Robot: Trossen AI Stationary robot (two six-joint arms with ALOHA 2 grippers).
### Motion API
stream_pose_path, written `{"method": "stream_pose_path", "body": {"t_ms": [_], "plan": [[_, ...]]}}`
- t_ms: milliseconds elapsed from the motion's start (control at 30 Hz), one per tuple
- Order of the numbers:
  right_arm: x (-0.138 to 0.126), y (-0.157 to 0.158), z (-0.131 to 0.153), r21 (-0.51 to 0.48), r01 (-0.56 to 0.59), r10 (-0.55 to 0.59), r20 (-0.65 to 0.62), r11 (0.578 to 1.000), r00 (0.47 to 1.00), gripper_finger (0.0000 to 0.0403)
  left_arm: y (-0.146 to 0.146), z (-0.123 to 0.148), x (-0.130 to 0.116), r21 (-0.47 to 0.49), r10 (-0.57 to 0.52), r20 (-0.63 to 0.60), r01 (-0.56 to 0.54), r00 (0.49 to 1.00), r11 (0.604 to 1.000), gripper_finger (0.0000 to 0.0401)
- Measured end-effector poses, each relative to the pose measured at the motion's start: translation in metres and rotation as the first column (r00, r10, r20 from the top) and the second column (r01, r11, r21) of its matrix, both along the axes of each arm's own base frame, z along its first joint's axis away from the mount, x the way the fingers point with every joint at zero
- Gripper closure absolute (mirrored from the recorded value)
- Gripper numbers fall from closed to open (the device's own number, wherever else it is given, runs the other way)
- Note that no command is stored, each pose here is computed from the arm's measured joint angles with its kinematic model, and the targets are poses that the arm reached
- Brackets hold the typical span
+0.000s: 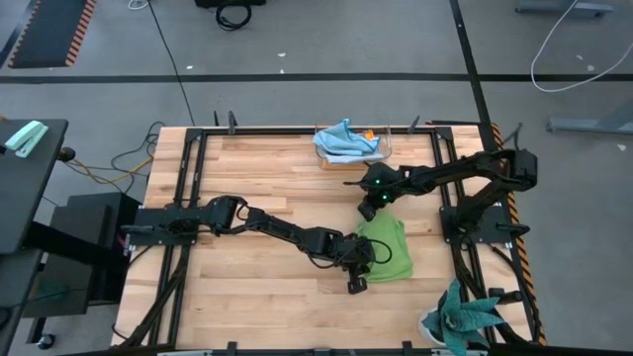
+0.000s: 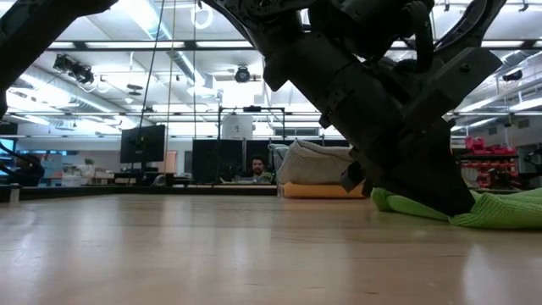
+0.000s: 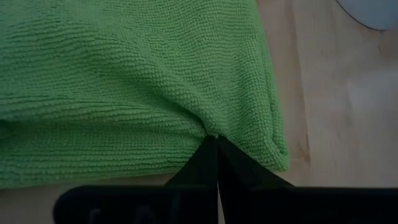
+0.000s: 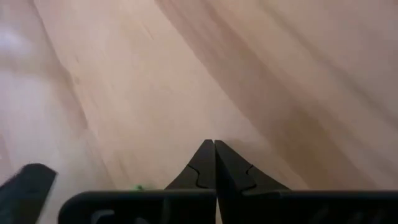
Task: Fold microfiber towels
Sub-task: Fold the green microfiber cloth
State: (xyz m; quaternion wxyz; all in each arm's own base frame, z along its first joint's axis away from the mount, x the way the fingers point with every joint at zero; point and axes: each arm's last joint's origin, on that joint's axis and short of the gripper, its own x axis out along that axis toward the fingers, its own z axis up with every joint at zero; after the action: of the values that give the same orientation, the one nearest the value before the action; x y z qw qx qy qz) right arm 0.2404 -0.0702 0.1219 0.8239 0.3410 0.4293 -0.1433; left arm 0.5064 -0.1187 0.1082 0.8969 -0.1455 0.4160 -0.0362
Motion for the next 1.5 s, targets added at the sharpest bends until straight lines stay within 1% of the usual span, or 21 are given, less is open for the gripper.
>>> {"method": "stream_pose_path", "body": {"t_ms": [100, 267, 367, 433, 567, 633, 733, 833, 1033, 1167, 1367, 1433, 1500], "plan": [[-0.008, -0.002, 0.013, -0.017, 0.000, 0.000, 0.011, 1.000, 1.000, 0.0403, 0.000, 0.000, 0.000, 0.009, 0.008, 0.002, -0.008, 1.000, 1.000, 0.0394], [-0.027, 0.001, 0.036, -0.016, 0.009, -0.009, -0.007, 1.000, 1.000, 0.0402, 0.001, 0.002, 0.000, 0.021, 0.028, 0.006, -0.028, 1.000, 0.999, 0.0376], [-0.040, 0.015, 0.044, 0.027, -0.051, 0.053, -0.059, 0.998, 0.997, 0.0394, 0.002, 0.002, 0.000, 0.008, 0.043, 0.001, -0.043, 0.999, 0.999, 0.0379], [-0.046, 0.027, 0.047, 0.038, -0.105, 0.108, -0.094, 0.994, 0.990, 0.0385, 0.002, 0.002, 0.000, 0.007, 0.044, 0.000, -0.044, 0.999, 0.999, 0.0384], [-0.047, 0.045, 0.054, 0.029, -0.198, 0.200, -0.067, 0.980, 0.977, 0.0366, 0.004, 0.002, 0.001, 0.002, 0.050, 0.002, -0.050, 0.999, 0.999, 0.0391], [-0.047, 0.051, 0.055, 0.037, -0.195, 0.198, -0.070, 0.980, 0.978, 0.0358, 0.004, 0.002, 0.001, 0.003, 0.051, 0.004, -0.051, 0.999, 0.999, 0.0387], [-0.048, 0.059, 0.053, 0.006, -0.173, 0.172, -0.113, 0.985, 0.979, 0.0353, 0.004, 0.002, 0.001, 0.005, 0.050, 0.004, -0.050, 0.999, 0.999, 0.0374], [-0.048, 0.063, 0.047, -0.013, -0.176, 0.171, -0.177, 0.984, 0.969, 0.0360, 0.004, 0.002, 0.001, 0.006, 0.049, 0.003, -0.049, 0.999, 0.999, 0.0365], [-0.043, 0.065, 0.029, -0.004, -0.185, 0.176, -0.278, 0.983, 0.944, 0.0393, 0.004, 0.002, 0.001, 0.007, 0.049, 0.003, -0.049, 0.999, 0.999, 0.0371], [-0.040, 0.064, 0.020, -0.035, -0.188, 0.167, -0.330, 0.982, 0.929, 0.0397, 0.004, 0.002, 0.001, 0.007, 0.049, 0.003, -0.049, 0.999, 0.999, 0.0372], [-0.042, 0.064, 0.009, -0.035, -0.192, 0.166, -0.362, 0.981, 0.917, 0.0399, 0.004, 0.004, -0.005, -0.012, 0.057, -0.065, -0.058, 0.996, 0.998, 0.0357], [-0.044, 0.064, 0.006, -0.033, -0.182, 0.158, -0.363, 0.983, 0.918, 0.0399, 0.005, 0.008, -0.007, 0.006, 0.056, -0.082, -0.056, 0.995, 0.998, 0.0357], [-0.046, 0.064, 0.005, -0.030, -0.167, 0.145, -0.356, 0.986, 0.923, 0.0400, 0.007, 0.012, -0.010, 0.046, 0.080, -0.098, -0.076, 0.992, 0.996, 0.0360]]}}
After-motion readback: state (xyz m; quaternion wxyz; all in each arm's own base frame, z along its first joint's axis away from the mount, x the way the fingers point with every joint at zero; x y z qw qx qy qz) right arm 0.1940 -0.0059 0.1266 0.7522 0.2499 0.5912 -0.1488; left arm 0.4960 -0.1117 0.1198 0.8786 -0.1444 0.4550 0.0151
